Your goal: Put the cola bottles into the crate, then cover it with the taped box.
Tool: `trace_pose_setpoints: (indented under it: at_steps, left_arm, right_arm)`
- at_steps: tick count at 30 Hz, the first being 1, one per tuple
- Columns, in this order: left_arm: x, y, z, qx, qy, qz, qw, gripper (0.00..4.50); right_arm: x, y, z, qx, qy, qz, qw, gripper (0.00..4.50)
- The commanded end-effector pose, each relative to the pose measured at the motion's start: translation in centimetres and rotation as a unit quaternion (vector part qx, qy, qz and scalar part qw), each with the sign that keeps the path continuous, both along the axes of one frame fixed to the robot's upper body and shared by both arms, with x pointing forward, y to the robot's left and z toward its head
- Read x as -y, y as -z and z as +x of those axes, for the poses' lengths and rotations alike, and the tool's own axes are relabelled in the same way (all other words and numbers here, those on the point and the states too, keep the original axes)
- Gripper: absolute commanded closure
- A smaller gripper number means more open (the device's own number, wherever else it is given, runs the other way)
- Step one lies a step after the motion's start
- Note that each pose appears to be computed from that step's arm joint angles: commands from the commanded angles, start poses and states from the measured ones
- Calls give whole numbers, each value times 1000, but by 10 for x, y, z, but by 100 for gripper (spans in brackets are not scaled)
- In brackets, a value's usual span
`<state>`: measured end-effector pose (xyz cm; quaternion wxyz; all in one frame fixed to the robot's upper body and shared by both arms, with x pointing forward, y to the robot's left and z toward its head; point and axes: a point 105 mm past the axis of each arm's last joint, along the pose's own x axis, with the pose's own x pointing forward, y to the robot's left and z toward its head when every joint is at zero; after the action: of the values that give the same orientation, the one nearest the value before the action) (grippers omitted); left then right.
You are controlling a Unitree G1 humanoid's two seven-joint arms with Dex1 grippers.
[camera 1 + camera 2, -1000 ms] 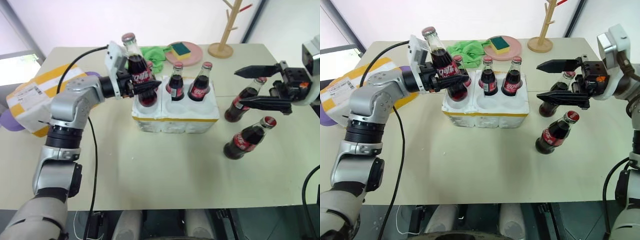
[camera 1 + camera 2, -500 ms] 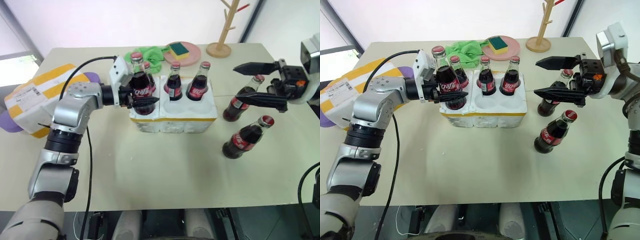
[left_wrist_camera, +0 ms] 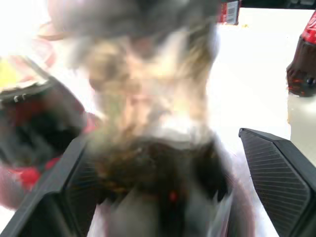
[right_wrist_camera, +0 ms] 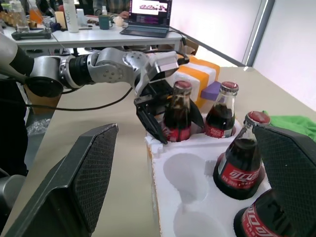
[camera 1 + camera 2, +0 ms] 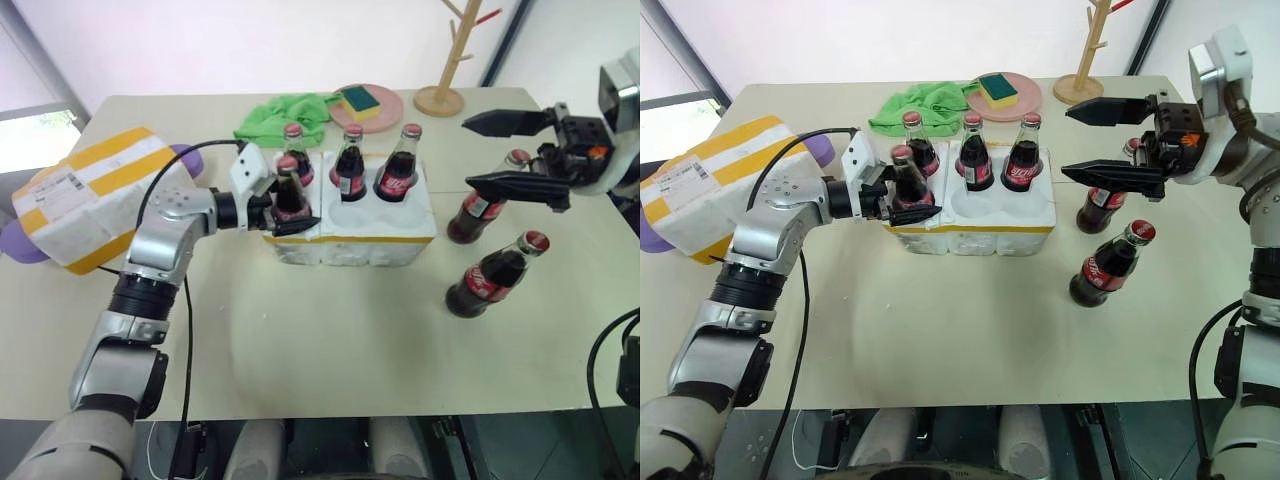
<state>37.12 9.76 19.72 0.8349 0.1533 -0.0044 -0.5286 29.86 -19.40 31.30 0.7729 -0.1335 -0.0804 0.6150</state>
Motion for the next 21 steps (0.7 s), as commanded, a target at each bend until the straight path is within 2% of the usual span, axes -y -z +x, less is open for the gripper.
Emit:
trace_pose_setpoints:
  at_steps: [1, 7, 11, 15, 18, 21]
  left_arm:
    - [-14, -21, -8, 23, -10, -22, 999, 8]
    - [-48, -71, -35, 26, -19, -76, 997, 8]
    - [-71, -124, -74, 30, 8, -116, 993, 8]
    - [-65, -157, -102, 28, 61, -147, 987, 8]
    - [-48, -164, -112, 17, 103, -159, 982, 8]
    - [-31, -152, -113, -8, 131, -152, 980, 8]
  right_arm:
    - [2, -13, -3, 25, 4, 0, 1000, 0]
    - [10, -23, -3, 29, 13, -6, 999, 0]
    - [24, -34, -4, 26, 30, 5, 999, 0]
    - [51, -45, 3, 25, 83, 47, 995, 0]
    - [74, -44, 4, 17, 126, 64, 990, 0]
    - [93, -41, 0, -3, 154, 82, 985, 0]
